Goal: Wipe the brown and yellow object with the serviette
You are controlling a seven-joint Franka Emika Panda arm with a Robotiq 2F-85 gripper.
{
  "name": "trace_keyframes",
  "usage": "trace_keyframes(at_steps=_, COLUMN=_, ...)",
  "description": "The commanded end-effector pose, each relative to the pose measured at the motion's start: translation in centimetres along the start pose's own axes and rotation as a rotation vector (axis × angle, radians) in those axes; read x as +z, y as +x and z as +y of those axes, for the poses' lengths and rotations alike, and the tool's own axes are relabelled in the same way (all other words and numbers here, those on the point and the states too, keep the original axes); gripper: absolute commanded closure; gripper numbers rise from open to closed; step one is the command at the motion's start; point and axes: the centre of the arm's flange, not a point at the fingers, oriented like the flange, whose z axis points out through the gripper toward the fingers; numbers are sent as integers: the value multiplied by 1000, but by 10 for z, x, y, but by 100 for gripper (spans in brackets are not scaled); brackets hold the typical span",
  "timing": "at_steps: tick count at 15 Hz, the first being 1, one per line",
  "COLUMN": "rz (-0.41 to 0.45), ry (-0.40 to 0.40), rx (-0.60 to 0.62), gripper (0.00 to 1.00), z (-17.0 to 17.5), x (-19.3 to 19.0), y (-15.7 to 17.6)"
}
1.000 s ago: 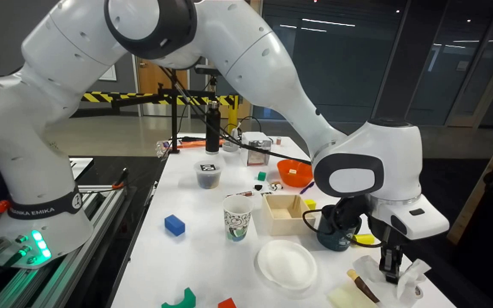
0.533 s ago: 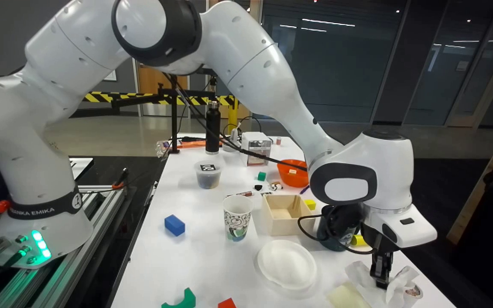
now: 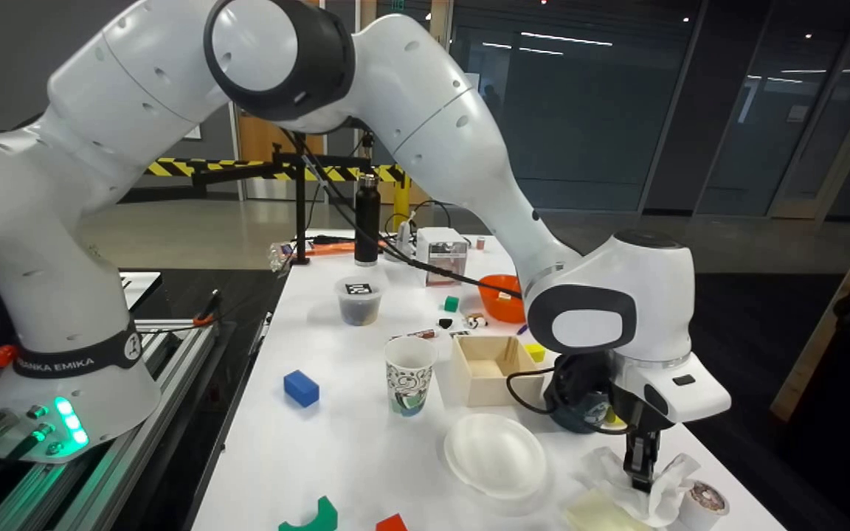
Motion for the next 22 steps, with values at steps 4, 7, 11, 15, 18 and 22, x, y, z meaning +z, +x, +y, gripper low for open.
trace_keyframes(at_steps=4, rz=-6, ry=-9, rx=-64, gripper=99, z=2, x=5, y=-16)
trace_keyframes(at_steps=7, rz=-16, ry=-5, rx=-118, gripper=99, z=2, x=6, y=-23)
trace_keyframes(at_steps=11, rz=-32, ry=6, rx=-156, gripper=99, z=-1, x=8, y=-30)
trace_keyframes(at_steps=15, rz=-79, ry=29, rx=-166, gripper=99, z=-6, x=3, y=-35)
trace_keyframes(at_steps=18, rz=-62, ry=31, rx=-149, gripper=99, z=-10, x=-1, y=-40)
trace_keyframes(at_steps=22, rz=4, ry=60, rx=-64, gripper=99, z=-4, x=-20, y=-21)
